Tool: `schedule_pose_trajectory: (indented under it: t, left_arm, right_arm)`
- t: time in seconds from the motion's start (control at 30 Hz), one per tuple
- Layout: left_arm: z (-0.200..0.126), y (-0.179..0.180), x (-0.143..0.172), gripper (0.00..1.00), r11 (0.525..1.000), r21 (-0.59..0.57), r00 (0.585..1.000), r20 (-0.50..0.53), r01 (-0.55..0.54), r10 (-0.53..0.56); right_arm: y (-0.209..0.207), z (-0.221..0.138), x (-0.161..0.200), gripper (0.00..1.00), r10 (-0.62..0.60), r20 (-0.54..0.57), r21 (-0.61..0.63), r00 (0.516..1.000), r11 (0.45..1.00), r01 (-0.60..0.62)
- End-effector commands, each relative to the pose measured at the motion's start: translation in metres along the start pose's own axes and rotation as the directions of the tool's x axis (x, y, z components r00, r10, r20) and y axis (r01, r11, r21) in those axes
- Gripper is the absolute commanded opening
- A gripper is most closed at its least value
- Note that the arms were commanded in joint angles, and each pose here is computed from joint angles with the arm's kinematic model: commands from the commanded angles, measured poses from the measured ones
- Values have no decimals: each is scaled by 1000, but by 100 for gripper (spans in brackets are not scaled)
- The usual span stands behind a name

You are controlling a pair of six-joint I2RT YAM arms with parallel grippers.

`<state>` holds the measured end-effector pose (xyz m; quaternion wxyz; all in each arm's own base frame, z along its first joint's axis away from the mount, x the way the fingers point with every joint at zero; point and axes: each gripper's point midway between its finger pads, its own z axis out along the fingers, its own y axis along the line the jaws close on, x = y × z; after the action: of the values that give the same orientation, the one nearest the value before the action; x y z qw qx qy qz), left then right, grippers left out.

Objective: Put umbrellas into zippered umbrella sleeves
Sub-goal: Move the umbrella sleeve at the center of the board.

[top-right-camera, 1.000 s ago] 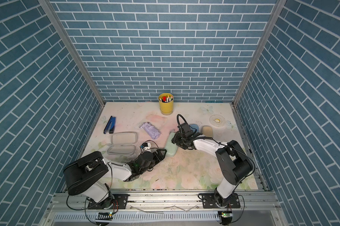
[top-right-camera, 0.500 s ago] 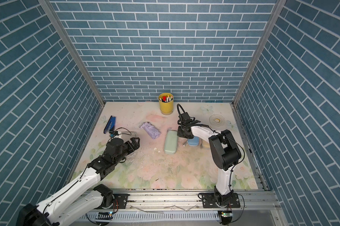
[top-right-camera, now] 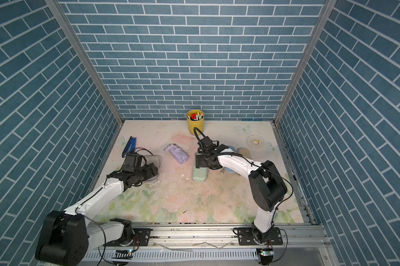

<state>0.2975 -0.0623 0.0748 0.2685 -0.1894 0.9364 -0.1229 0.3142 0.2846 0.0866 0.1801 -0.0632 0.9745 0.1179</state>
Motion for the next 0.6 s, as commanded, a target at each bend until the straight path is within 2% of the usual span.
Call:
schedule_pose_trajectory:
  t: [0.0,0.1,0.23,0.3,0.37,0.47,0.57]
  left_arm:
    - [5,4,4,88,998,-35,999,-30,-47,46]
    - [11,10,8,86,997,-61,998,-42,-43,40]
    - [20,11,20,83,999,-34,998,-64,-11,9]
    - [25,9,27,80,1000,-8,997,-76,10,-11]
    - [29,2,37,76,999,37,994,-104,26,-22]
    - [34,-15,51,75,997,80,990,-143,11,1]
    - [38,-30,63,75,994,113,986,-164,10,9]
  right_arm:
    - [-1,19,6,99,89,-20,62,996,994,-88]
    - [5,36,10,99,85,-50,78,995,994,-81]
    - [1,56,17,98,83,-80,111,993,991,-74]
    - [-6,62,15,95,72,-85,135,994,989,-60]
    - [-17,67,10,87,63,-96,140,993,989,-50]
    - [-40,68,-4,80,35,-91,163,995,986,-19]
    - [-60,68,-17,79,16,-109,163,994,987,2]
